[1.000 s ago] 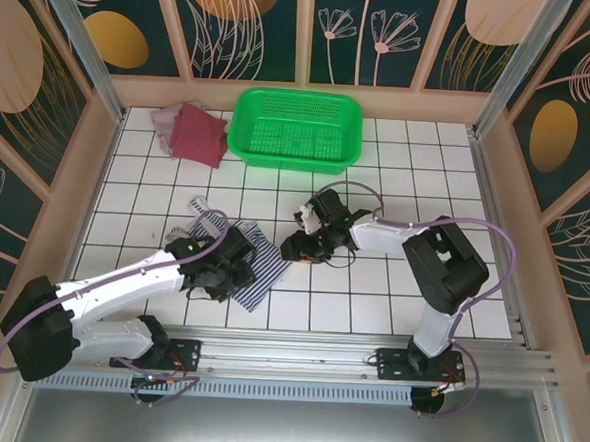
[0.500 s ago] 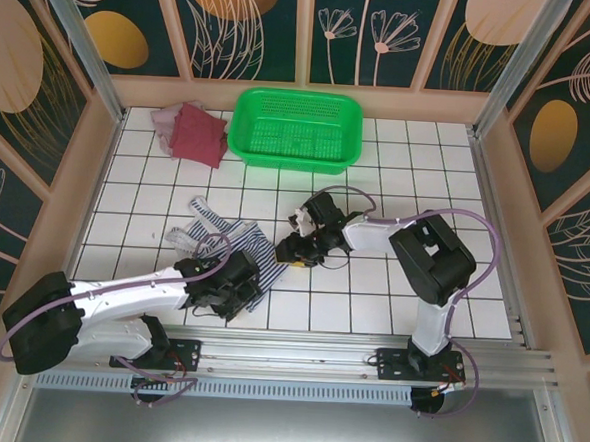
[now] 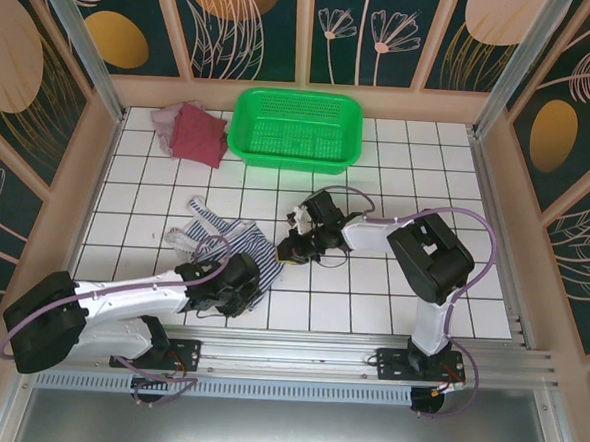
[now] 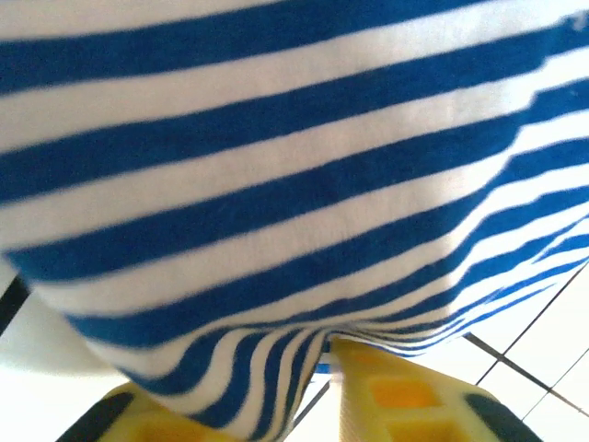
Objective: Fold and stack the tank tops
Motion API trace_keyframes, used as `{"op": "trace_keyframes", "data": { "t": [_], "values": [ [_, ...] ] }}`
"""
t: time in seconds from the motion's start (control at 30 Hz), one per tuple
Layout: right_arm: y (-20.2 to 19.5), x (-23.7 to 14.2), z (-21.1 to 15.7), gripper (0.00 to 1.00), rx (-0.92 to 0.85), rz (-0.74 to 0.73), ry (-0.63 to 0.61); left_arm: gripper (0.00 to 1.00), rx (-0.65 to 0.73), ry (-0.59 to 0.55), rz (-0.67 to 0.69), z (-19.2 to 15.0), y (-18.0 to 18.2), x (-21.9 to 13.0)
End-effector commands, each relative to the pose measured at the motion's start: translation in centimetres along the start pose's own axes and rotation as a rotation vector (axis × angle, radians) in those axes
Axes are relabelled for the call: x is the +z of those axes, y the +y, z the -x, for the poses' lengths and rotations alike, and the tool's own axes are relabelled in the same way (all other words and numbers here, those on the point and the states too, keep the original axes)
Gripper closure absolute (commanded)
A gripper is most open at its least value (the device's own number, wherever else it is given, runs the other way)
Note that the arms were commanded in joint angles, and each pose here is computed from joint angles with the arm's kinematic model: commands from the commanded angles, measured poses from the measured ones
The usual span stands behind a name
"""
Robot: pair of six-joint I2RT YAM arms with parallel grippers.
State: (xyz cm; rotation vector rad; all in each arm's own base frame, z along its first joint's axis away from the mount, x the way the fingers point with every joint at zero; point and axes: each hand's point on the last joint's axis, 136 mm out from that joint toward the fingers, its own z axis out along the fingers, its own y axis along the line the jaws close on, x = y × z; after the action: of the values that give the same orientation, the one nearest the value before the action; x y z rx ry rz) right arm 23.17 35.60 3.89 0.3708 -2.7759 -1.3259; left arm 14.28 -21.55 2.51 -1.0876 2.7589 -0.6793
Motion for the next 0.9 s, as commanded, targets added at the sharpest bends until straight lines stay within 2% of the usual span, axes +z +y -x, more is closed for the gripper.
{"op": "trace_keyframes", "data": {
  "t": [0.0, 0.2, 0.37, 0.5, 0.67, 0.8, 0.87],
  "values": [
    [0.5, -0.9, -0.1, 0.93, -0.013, 0.016, -0.021, 0.87, 0.057, 0.012, -0.019, -0.6, -2.0, -0.3],
    [-0.9, -2.9, -0.5, 0.99, 0.004, -0.014, -0.045, 1.0, 0.153, 0.071, -0.02, -2.6, -4.0, -1.1],
    [-2.8, -6.0, -1.7, 1.0, 0.041, -0.051, -0.072, 1.0, 0.27, 0.18, -0.066, -6.8, -6.9, -1.0],
    [-4.9, -9.9, -3.0, 1.0, 0.071, -0.115, -0.097, 1.0, 0.358, 0.259, -0.106, -10.6, -9.9, -0.4],
    [-7.1, -14.3, -5.1, 1.0, 0.101, -0.225, -0.112, 0.99, 0.415, 0.342, -0.187, -15.0, -13.4, 0.1],
    [-7.5, -17.5, -4.5, 1.0, 0.147, -0.271, -0.166, 0.99, 0.428, 0.402, -0.249, -17.7, -16.1, -0.2],
    [-7.3, -18.0, -4.3, 1.0, 0.152, -0.292, -0.155, 0.98, 0.423, 0.419, -0.254, -18.2, -16.5, -0.3]
  ]
}}
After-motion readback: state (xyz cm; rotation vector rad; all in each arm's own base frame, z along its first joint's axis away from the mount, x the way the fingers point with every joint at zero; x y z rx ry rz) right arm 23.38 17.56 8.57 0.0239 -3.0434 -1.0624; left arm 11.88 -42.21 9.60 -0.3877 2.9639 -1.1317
